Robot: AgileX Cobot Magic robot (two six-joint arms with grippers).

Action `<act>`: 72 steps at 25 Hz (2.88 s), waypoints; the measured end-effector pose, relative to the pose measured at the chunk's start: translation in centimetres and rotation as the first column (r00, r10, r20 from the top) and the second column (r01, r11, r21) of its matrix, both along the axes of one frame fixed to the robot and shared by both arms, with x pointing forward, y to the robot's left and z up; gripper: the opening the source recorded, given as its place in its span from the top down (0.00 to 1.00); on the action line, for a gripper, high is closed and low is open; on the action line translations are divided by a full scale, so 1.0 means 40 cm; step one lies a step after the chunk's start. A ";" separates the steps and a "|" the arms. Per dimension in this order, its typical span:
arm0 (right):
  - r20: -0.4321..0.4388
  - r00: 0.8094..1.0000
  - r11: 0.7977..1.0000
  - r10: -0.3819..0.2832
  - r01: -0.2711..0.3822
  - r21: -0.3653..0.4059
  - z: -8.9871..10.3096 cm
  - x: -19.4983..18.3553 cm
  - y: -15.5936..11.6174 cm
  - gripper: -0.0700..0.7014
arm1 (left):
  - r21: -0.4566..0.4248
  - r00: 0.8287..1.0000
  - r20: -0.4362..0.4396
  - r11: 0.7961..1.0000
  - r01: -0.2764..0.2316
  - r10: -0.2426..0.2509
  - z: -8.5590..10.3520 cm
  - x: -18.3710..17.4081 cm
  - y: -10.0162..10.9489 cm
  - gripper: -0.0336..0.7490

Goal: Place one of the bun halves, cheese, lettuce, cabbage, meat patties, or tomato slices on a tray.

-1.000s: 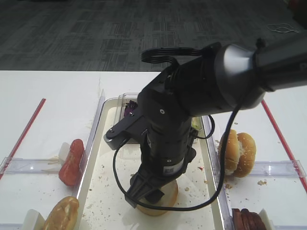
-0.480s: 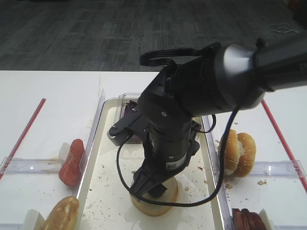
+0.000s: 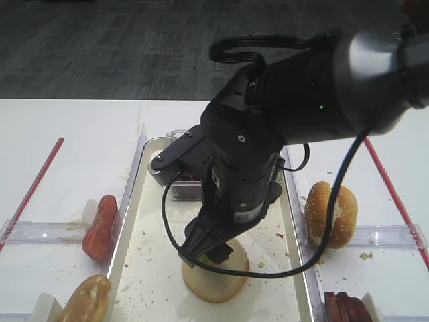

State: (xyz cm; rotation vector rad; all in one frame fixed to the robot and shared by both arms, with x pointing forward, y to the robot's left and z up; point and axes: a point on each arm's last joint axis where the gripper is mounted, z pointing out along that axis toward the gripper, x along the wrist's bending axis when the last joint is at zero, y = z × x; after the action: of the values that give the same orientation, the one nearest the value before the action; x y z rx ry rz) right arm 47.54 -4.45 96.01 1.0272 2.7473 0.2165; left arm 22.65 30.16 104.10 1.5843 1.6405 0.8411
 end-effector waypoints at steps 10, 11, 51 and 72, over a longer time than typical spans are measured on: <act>-0.002 1.000 1.000 -0.002 0.002 -0.002 0.000 0.000 -0.001 0.14 | 0.000 1.000 0.000 1.000 0.000 0.000 0.000 0.000 0.000 0.36; -0.002 1.000 1.000 -0.002 0.002 -0.002 0.000 0.000 -0.001 0.14 | 0.000 1.000 0.000 1.000 0.000 0.000 0.000 0.000 0.000 0.36; 0.015 0.742 0.734 -0.670 0.660 0.161 0.164 0.212 -0.572 0.14 | 0.000 1.000 0.000 1.000 0.000 0.000 0.000 0.000 0.000 0.36; -0.199 0.686 0.692 -0.700 0.720 0.049 0.049 0.005 -0.641 0.14 | 0.000 1.000 0.000 1.000 0.000 0.000 0.000 0.000 0.000 0.36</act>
State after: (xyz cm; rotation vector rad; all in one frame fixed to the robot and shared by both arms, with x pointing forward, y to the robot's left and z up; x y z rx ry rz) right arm 47.73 -30.10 97.97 2.1395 2.2326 0.1768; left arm 22.65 30.16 104.10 1.5843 1.6405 0.8411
